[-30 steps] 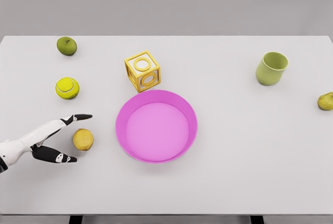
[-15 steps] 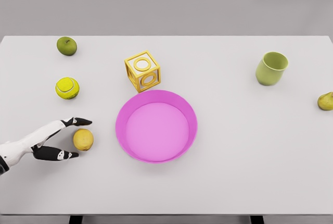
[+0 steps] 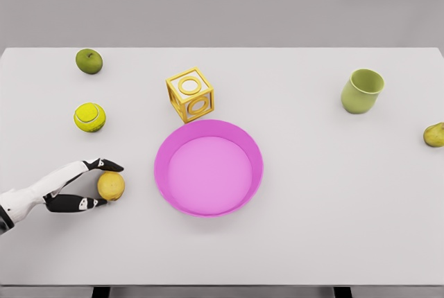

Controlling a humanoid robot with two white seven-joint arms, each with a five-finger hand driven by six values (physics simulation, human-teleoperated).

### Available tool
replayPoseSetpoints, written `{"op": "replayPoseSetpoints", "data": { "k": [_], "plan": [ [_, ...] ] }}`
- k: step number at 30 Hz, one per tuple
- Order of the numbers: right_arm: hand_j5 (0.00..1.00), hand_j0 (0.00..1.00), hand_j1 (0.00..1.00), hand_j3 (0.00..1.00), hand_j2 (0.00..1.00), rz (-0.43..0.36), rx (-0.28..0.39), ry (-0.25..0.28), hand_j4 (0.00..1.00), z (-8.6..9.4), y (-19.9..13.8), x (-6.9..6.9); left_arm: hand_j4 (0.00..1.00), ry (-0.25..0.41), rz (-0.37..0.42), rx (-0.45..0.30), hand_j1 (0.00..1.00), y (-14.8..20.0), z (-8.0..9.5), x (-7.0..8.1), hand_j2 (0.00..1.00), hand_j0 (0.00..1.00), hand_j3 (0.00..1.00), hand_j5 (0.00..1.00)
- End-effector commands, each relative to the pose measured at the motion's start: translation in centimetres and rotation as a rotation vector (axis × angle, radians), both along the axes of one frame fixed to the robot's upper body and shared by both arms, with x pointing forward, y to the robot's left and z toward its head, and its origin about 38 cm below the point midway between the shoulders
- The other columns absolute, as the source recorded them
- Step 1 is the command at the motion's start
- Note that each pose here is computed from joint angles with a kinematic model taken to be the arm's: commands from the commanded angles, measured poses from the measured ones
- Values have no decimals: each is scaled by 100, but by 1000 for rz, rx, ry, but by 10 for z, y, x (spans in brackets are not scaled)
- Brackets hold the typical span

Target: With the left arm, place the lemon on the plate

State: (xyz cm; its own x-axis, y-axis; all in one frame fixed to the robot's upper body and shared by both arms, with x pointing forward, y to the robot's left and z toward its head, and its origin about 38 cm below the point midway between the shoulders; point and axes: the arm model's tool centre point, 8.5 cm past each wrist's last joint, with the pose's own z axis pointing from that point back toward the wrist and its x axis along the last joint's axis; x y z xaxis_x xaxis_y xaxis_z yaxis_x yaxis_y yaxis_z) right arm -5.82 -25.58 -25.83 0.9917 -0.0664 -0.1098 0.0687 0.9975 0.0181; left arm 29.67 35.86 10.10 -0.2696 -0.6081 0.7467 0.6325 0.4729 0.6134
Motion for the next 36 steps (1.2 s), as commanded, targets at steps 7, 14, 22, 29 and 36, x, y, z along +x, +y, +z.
{"op": "replayPoseSetpoints", "data": {
  "k": [7, 14, 22, 29, 36],
  "plan": [
    [100, 100, 100, 100, 100, 0, 0, -1, 100, 0, 0, 0, 67, 3, -2, -4, 67, -1, 0, -1, 67, 67, 67, 67],
    [100, 100, 100, 100, 100, 0, 0, -1, 100, 0, 0, 0, 56, -2, -8, -9, 56, -4, 1, -1, 56, 56, 56, 56],
    [100, 100, 100, 100, 100, 0, 0, 0, 100, 0, 0, 0, 49, -14, -17, -23, 49, -8, 6, 0, 49, 49, 49, 49],
    [100, 100, 100, 100, 100, 0, 0, 0, 100, 0, 0, 0, 48, -29, -15, -35, 48, -9, 12, 3, 48, 48, 48, 48],
    [100, 100, 100, 100, 100, 0, 0, -1, 100, 0, 0, 0, 46, -69, -28, -50, 46, -15, 25, 11, 46, 46, 46, 46]
  ]
}}
